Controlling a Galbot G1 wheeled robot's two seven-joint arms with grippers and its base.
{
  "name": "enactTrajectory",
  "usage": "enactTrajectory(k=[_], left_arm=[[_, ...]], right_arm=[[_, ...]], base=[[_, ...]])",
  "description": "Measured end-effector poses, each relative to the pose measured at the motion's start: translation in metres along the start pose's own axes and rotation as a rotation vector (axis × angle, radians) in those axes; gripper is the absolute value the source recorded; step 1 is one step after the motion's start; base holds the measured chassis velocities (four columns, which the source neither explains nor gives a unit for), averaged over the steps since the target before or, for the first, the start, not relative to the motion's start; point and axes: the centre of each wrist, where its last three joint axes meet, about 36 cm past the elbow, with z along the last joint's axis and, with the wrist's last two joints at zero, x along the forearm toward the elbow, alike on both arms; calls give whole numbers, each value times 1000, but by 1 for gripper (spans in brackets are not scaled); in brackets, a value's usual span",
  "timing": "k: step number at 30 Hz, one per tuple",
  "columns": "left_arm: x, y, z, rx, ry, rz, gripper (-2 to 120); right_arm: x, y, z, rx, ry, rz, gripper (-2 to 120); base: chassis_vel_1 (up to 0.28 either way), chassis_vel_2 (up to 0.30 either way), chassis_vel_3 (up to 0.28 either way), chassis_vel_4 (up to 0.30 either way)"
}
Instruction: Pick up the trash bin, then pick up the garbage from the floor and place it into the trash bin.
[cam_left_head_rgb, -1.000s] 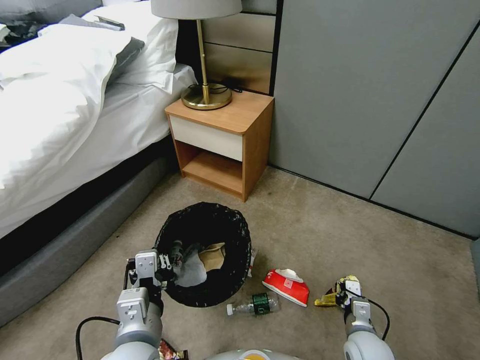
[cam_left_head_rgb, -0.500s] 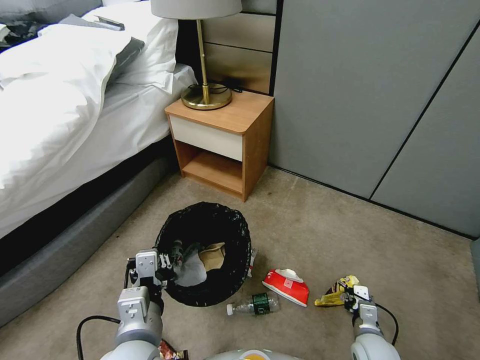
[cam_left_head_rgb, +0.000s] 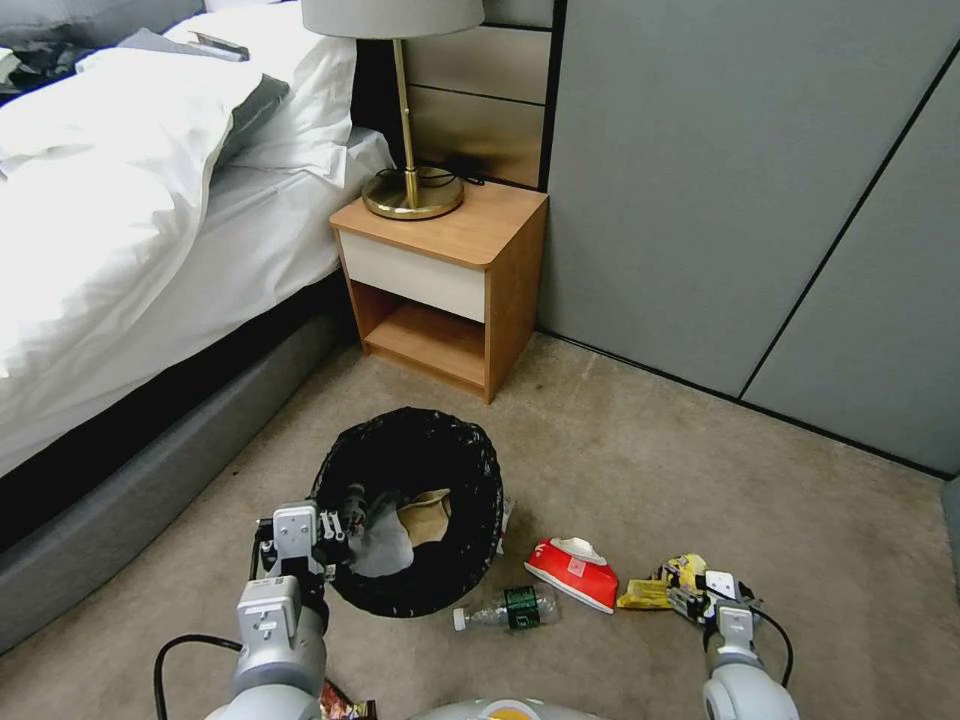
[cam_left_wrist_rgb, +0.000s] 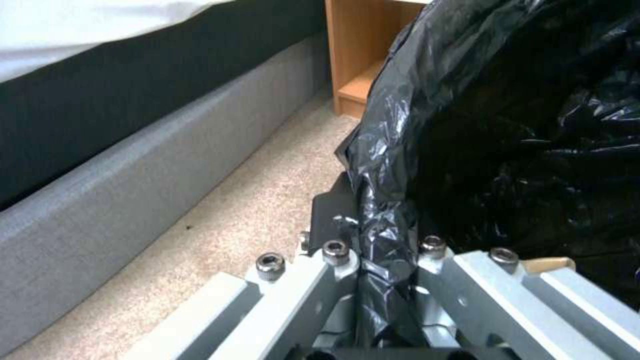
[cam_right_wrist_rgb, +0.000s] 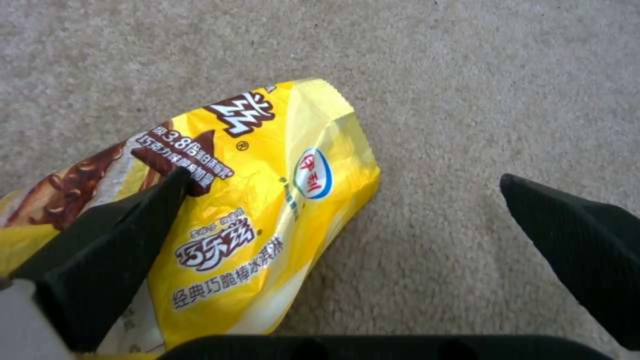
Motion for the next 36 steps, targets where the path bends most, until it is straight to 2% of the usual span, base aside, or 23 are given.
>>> enactTrajectory(k=[7,13,16,22,24,30,33,34,36], left_arm=[[1,0,-1,-1,-1,1,1],[2,-1,-1,0,-1,3,1],[2,-1,-1,1,-3,3,1],[1,-1,-1,2,-5,3,1],[1,-1,-2,3,-7,3,1],[0,-1,-3,4,-11,3,1],[-1,-1,-3,4,-13,3,1],[-1,-1,-3,4,-13,3,1],[-1,-2,-3,5,-12,3,1]], right_arm=[[-3,0,9,4,4,-3,109],[-3,1,12,6,4,-8,102],[-2,3,13,9,3,-11,93],[-3,5,13,11,2,-14,86],[-3,6,13,12,0,-16,77],[-3,6,13,12,-1,-17,66],[-3,7,13,12,-1,-18,55],[-3,7,13,12,-1,-18,55],[-3,7,14,12,-2,-20,45]], base=[[0,0,0,0],[0,0,0,0],[0,0,0,0],[0,0,0,0],[0,0,0,0],[0,0,0,0],[0,0,0,0],[0,0,0,0],[0,0,0,0]])
